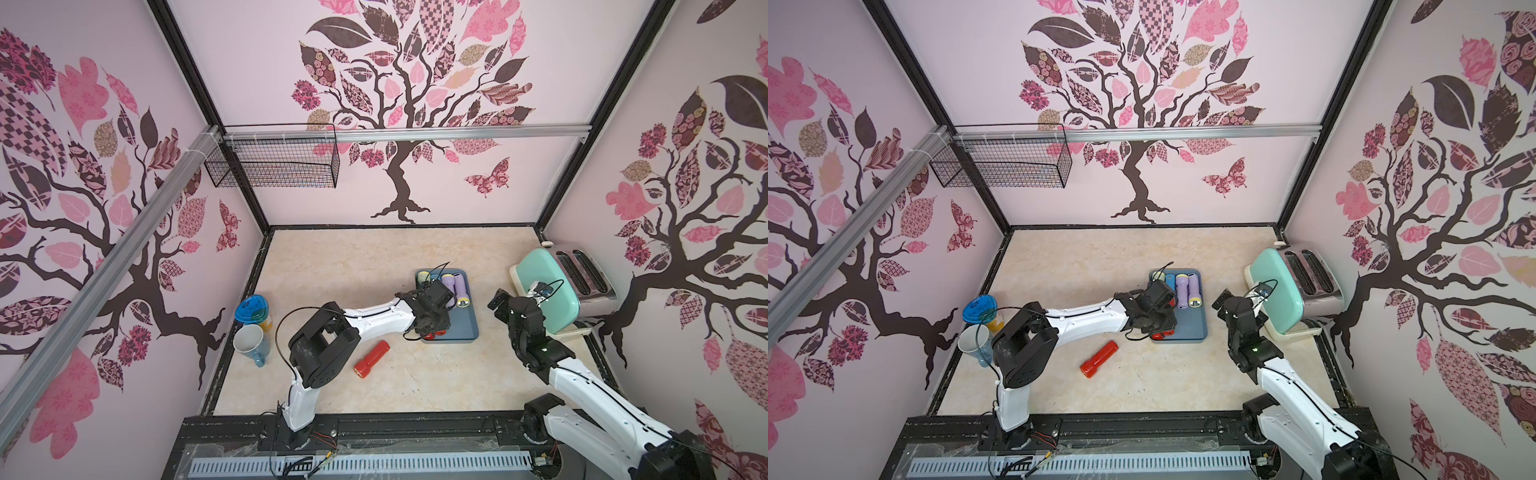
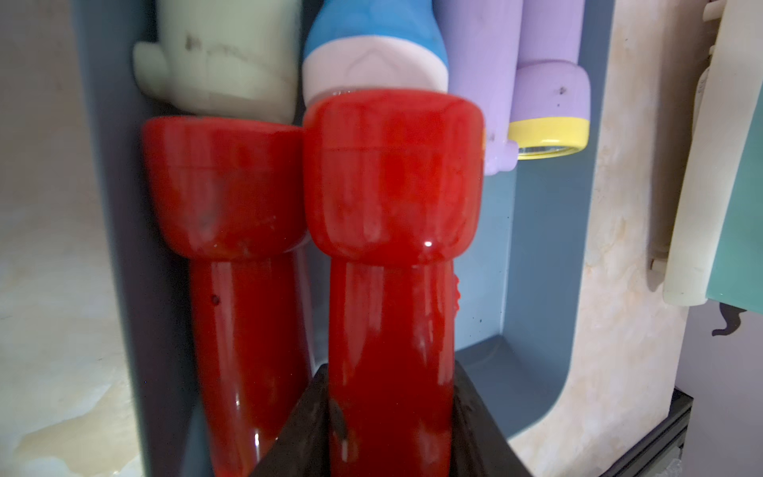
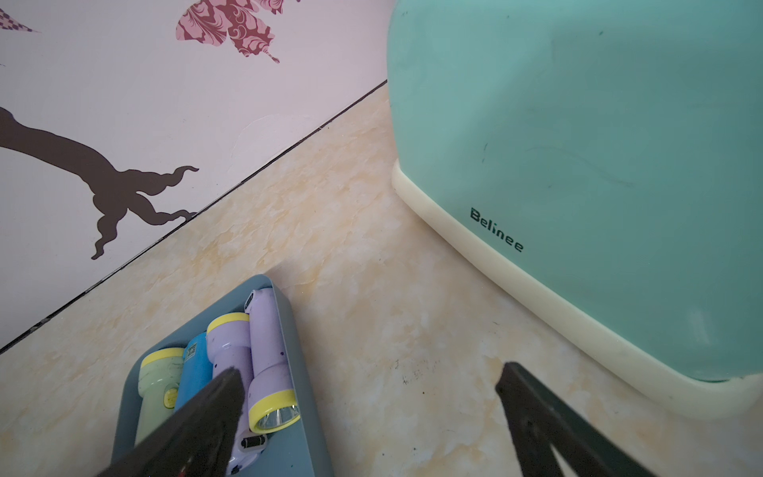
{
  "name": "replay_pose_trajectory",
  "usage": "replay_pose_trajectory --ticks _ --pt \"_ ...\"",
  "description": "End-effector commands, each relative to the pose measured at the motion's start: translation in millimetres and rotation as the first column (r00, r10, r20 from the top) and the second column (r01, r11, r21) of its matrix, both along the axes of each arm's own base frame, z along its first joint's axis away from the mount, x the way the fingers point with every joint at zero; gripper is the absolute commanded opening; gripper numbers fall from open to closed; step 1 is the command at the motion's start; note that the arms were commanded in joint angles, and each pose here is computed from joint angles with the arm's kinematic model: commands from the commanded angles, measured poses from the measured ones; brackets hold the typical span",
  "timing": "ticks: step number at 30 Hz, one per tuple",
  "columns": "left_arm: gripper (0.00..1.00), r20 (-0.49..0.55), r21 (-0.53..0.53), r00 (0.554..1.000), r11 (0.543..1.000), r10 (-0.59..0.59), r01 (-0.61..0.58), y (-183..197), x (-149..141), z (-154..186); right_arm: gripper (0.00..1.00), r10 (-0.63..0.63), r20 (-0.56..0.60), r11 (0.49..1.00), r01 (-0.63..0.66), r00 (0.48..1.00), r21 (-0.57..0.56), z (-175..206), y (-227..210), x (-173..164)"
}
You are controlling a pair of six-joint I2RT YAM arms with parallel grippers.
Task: Put the flashlights into the storage boxes
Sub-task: Place the flashlight at the storage box.
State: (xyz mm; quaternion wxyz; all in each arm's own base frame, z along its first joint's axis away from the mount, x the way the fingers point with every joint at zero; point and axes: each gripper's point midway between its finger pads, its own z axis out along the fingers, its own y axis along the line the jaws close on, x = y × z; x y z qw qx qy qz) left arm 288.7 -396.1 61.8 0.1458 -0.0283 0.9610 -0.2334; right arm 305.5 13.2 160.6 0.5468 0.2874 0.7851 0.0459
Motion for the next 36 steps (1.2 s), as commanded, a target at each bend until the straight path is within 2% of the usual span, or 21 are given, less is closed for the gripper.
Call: replay_pose_trajectory --ticks 1,5,9,18,24,27,31,33,34,36 --pt "0.39 0.016 0.011 1.000 1.000 0.007 -0.007 -1.9 5.9 7.0 0.99 -0.015 0.007 1.000 0.015 1.000 -0.006 2.7 -3.3 -1.4" --pt "0.40 0.018 0.009 1.000 1.000 0.008 -0.008 -1.5 5.8 9.0 0.99 -0.012 0.005 1.000 0.012 1.000 -0.005 1.7 -2.5 -1.4" --pt "0.46 0.022 0.002 1.000 1.000 0.008 -0.008 -2.1 6.1 12.6 0.99 -0.013 0.006 1.000 0.013 1.000 -0.006 2.0 -2.9 -1.4" --pt "0.46 0.040 -0.024 0.999 1.000 0.014 -0.013 -0.9 5.7 25.2 0.99 -0.016 -0.002 1.000 0.016 1.000 -0.019 3.3 -4.3 -2.3" --pt "0.45 0.084 -0.029 0.996 1.000 0.003 0.000 12.7 4.1 52.9 0.99 -0.010 0.001 1.000 0.010 1.000 -0.024 6.1 -4.0 -2.3" --pt "0.45 0.104 -0.009 0.994 1.000 0.016 -0.015 41.9 4.2 63.1 0.99 0.002 -0.003 1.000 -0.002 1.000 -0.029 7.8 -2.4 -2.1" --pt "0.45 0.119 0.053 0.987 0.992 0.104 -0.111 114.6 14.4 64.2 1.00 0.055 0.002 0.998 -0.055 0.998 -0.019 9.9 6.4 0.5" --pt "0.45 0.113 0.098 0.977 0.977 0.181 -0.192 159.8 19.4 57.2 0.99 0.197 0.026 0.980 -0.197 0.980 -0.004 16.0 30.6 6.2" --pt "0.45 0.115 0.103 0.968 0.967 0.222 -0.234 180.9 22.9 55.2 1.00 0.298 0.048 0.954 -0.298 0.953 0.009 20.2 48.5 7.8" --pt "0.45 0.128 0.094 0.943 0.943 0.306 -0.318 214.9 27.9 45.8 1.00 0.420 0.088 0.906 -0.423 0.903 0.018 24.5 71.3 7.6"
